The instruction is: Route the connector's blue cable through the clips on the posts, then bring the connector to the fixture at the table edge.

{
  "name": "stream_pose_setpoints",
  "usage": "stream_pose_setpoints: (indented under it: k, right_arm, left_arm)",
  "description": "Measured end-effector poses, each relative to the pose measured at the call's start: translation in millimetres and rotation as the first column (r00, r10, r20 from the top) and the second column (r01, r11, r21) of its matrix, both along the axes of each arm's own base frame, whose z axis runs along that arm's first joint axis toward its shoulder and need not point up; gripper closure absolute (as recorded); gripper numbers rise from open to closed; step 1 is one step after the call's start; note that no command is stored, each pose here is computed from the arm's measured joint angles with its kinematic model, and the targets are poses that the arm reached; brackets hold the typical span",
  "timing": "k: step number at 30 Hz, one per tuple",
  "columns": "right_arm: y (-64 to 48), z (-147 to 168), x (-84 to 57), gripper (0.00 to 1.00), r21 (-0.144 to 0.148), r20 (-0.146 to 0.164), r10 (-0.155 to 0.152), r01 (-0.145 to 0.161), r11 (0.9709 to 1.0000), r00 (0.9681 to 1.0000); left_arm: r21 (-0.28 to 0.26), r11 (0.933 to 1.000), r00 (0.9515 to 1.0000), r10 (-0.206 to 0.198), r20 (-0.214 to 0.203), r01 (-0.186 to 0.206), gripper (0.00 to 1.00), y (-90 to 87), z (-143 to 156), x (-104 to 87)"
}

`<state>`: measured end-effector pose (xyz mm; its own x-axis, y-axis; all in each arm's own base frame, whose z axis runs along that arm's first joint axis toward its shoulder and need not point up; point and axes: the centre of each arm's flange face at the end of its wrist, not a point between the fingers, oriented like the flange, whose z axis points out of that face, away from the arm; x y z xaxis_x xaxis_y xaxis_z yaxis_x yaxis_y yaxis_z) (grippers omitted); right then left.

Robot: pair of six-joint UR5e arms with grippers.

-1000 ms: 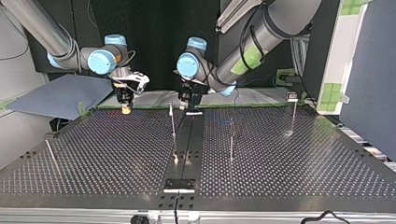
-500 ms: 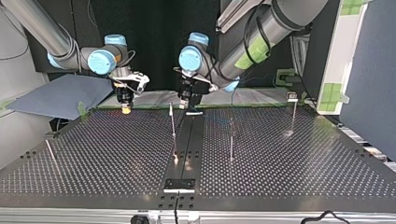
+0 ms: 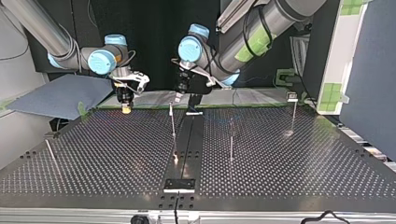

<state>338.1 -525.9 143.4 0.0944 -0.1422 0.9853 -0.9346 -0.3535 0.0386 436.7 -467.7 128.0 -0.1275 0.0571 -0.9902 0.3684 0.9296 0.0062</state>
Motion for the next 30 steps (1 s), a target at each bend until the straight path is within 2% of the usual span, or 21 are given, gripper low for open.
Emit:
stream_pose_setpoints:
  k: [6,17,30]
  right_arm:
    - [0.2,0,-0.4,0.83,0.003,-0.002,-0.001,0.001,1.0,1.0]
    - [0.6,-1,-0.2,0.83,0.006,-0.001,0.0,0.0,1.0,1.0]
    - [1.6,-1,-0.5,0.83,0.014,-0.006,0.003,-0.002,0.9999,1.0]
  left_arm:
    - [0.004,0.9997,0.9997,-0.024,-0.005,0.024,0.02,-8.2,-1,-10.2]
    - [0.002,0.9996,0.9996,-0.027,-0.005,0.027,0.02,-13.0,-1,-16.5]
    - [-0.036,0.9993,0.9995,0.008,-0.03,-0.009,0.02,-10.9,-2,-18.2]
